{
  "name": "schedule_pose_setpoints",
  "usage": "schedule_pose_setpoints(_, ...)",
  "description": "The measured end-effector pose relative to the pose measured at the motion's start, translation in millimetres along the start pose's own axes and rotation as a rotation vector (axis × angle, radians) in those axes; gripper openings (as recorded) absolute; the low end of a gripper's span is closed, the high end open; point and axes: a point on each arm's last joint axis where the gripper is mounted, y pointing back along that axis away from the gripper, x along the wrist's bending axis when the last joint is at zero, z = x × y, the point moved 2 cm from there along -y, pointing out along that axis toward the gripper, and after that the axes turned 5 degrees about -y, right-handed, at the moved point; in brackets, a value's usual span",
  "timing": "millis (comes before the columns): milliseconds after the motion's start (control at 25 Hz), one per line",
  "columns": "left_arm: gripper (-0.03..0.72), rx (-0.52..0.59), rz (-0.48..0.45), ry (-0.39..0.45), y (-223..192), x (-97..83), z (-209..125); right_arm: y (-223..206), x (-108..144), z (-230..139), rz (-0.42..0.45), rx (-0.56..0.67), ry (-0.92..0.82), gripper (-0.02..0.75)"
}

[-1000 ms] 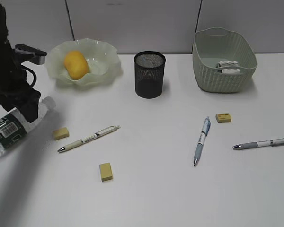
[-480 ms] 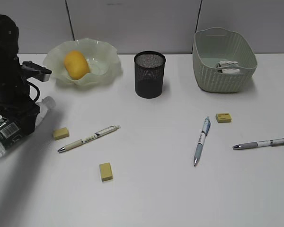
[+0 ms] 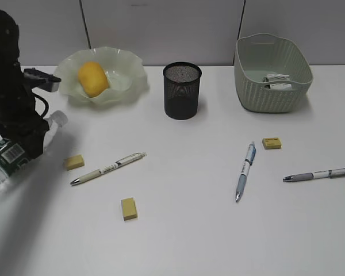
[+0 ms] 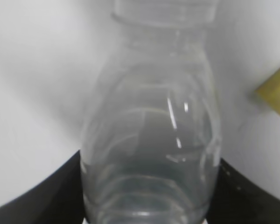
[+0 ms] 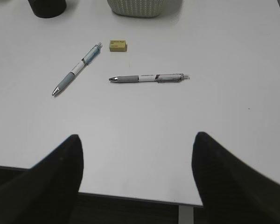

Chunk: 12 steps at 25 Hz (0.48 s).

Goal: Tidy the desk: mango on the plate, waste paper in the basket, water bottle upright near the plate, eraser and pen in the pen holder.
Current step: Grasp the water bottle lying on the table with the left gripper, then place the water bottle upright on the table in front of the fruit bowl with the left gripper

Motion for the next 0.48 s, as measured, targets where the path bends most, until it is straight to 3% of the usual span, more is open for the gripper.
schedule_pose_setpoints(240,0.508,-0.156,0.007,0.046,59,-7.2,-8,0,0,0,0.0,-0.001,0.001,0.57)
schedule_pose_setpoints(480,0.508,-0.439,-0.009,0.097,131,-24.0,-23,0,0,0,0.0,-0.001,0.001,0.57)
